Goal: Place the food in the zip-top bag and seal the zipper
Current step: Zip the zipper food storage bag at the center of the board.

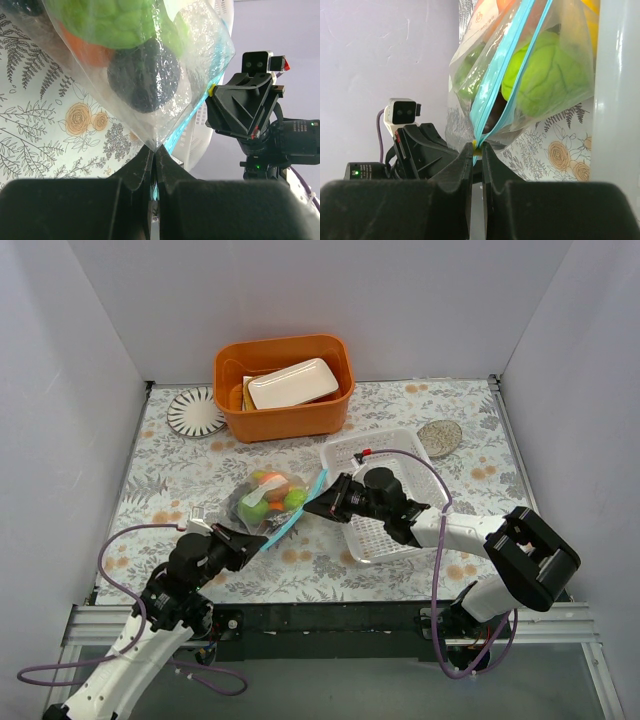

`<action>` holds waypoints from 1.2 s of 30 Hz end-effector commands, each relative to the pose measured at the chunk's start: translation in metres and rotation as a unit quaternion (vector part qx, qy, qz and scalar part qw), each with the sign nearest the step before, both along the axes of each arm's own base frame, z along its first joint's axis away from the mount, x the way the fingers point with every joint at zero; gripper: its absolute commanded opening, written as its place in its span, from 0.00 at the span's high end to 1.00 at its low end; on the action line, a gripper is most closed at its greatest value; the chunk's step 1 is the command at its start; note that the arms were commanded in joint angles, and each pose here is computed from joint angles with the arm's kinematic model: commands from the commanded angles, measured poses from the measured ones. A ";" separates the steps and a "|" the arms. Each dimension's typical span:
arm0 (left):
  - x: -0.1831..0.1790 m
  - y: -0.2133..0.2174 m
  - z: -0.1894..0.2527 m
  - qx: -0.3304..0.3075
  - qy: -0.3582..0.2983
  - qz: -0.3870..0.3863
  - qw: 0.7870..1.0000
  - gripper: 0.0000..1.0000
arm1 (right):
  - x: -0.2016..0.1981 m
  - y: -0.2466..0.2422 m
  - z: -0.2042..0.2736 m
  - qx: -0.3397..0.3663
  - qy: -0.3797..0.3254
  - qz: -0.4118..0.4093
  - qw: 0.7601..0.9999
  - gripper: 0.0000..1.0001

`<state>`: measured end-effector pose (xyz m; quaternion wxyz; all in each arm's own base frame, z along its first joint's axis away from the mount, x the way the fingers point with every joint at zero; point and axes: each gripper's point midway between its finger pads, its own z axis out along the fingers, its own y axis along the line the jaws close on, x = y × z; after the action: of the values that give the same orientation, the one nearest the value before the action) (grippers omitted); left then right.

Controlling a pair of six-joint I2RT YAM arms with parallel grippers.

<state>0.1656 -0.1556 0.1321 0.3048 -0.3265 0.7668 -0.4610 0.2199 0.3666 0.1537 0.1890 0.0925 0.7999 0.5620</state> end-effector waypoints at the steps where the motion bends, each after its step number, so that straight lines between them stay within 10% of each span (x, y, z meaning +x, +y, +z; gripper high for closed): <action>1: -0.004 0.006 0.010 -0.037 0.035 0.033 0.998 1.00 | 0.021 -0.007 0.010 0.009 -0.028 -0.032 0.999 0.86; 36: -0.012 0.022 0.019 -0.048 0.033 0.065 0.996 1.00 | 0.069 -0.035 0.015 -0.040 -0.061 -0.111 0.991 0.86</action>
<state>0.1547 -0.1396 0.1354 0.3176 -0.3393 0.7652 -0.4455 0.2508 0.3425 0.1415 0.2325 0.1193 0.8172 0.5137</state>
